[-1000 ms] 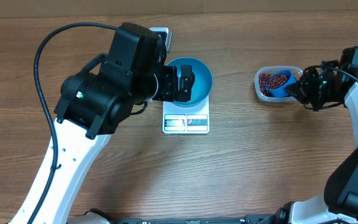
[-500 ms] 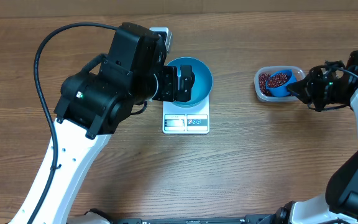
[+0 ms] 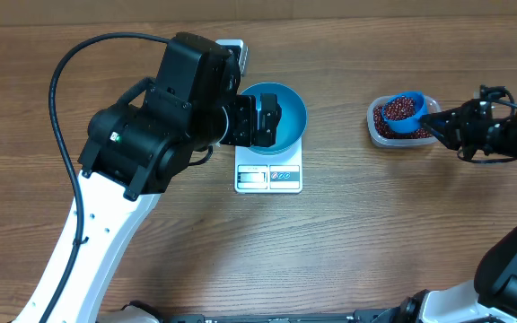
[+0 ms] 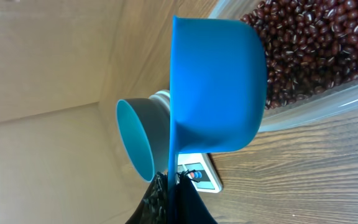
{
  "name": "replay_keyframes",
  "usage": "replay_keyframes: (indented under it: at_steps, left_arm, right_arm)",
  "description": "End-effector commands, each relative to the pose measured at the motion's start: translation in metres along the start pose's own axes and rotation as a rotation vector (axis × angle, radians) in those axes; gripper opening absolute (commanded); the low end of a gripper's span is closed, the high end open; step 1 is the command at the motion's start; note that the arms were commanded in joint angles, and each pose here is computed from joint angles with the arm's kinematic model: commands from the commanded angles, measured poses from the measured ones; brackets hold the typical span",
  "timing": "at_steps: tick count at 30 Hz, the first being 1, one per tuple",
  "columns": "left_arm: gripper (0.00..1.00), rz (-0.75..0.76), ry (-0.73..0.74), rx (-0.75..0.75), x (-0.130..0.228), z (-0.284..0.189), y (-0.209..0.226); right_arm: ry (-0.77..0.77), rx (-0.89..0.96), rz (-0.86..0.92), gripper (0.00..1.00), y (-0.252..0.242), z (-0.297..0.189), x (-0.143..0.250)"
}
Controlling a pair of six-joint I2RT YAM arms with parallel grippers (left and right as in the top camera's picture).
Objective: Scoop item into bowl and weigh 150g on scale
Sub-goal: 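Scoop beans and lift the filled scoop above the tub, right gripper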
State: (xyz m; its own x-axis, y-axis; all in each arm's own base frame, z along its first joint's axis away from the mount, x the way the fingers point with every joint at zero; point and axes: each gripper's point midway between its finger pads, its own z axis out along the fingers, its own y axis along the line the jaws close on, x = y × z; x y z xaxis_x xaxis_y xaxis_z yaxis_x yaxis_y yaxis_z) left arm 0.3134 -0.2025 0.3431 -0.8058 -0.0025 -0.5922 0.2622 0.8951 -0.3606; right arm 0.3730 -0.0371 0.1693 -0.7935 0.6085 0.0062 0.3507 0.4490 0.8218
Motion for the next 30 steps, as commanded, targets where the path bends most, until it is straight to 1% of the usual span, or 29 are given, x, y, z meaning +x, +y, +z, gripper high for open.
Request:
replay_keyframes:
  at_steps: [1, 8, 16, 30]
  left_arm:
    - [0.99, 0.024, -0.040, 0.010, -0.007, -0.013, -0.004]
    - [1.00, 0.024, -0.040, 0.010, -0.007, -0.013, -0.004]
    - [1.00, 0.024, -0.040, 0.010, -0.007, -0.013, -0.004]
    - [1.00, 0.024, -0.040, 0.010, -0.007, -0.013, -0.004]
  right_arm:
    - [-0.002, -0.087, -0.070, 0.04, 0.011, -0.011, -0.002]
    - [-0.009, -0.170, -0.103, 0.04, 0.016, -0.024, -0.002]
    - [0.005, -0.347, -0.148, 0.04, 0.045, -0.033, 0.002]
    - [0.006, -0.359, -0.151, 0.04, 0.047, -0.034, 0.002]
